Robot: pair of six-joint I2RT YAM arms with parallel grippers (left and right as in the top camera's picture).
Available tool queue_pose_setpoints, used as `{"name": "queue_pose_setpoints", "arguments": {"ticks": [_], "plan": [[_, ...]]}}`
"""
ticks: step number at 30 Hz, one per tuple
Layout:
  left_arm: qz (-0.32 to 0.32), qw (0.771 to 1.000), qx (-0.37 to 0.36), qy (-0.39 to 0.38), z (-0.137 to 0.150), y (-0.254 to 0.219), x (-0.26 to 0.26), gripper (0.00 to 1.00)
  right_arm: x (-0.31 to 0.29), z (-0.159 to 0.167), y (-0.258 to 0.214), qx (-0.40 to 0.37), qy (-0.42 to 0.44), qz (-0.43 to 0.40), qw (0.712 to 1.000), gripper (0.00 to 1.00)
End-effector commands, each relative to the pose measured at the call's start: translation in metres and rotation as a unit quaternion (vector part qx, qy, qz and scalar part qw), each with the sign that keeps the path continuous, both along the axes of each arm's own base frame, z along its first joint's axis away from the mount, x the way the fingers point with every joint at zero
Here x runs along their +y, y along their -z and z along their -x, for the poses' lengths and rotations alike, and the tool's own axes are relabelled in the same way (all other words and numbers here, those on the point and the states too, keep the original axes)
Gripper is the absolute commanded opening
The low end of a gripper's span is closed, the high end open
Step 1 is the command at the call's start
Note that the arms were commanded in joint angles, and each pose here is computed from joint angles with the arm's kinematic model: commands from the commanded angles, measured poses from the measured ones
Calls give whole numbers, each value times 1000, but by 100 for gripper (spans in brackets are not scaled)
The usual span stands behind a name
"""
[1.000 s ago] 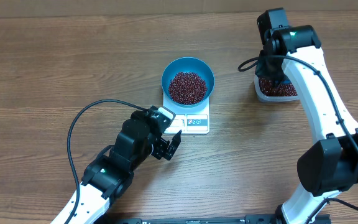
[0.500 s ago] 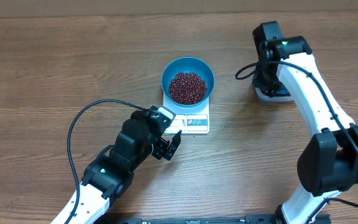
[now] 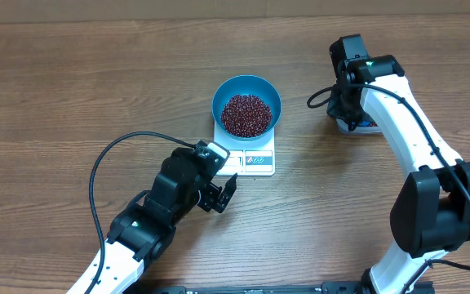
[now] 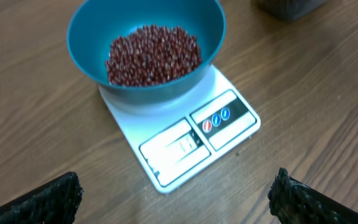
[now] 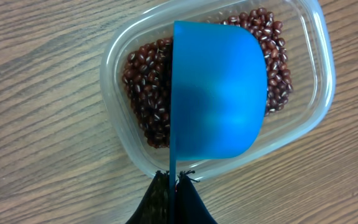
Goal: Scoop item into bowl and weigh 150g on scale
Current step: 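Lower the scoop into the tub and scoop beans with the right gripper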
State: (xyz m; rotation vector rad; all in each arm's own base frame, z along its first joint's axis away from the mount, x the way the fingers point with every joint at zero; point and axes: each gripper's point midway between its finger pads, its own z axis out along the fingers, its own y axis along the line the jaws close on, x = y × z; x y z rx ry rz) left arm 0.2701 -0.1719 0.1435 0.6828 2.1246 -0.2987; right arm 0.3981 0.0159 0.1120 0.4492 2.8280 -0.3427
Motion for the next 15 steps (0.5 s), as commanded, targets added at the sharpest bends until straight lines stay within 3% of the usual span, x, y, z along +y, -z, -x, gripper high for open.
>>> {"name": "queue_pose_setpoints", "arguments": {"ticks": [1,15], "plan": [[-16,1000,12,-3,2,8,6,100,0,0,-7,-12,3,-8,1000,4],[-23,999,23,-3,6,13,8,100,10,-6,-6,-21,-1,-46,999,4]]}}
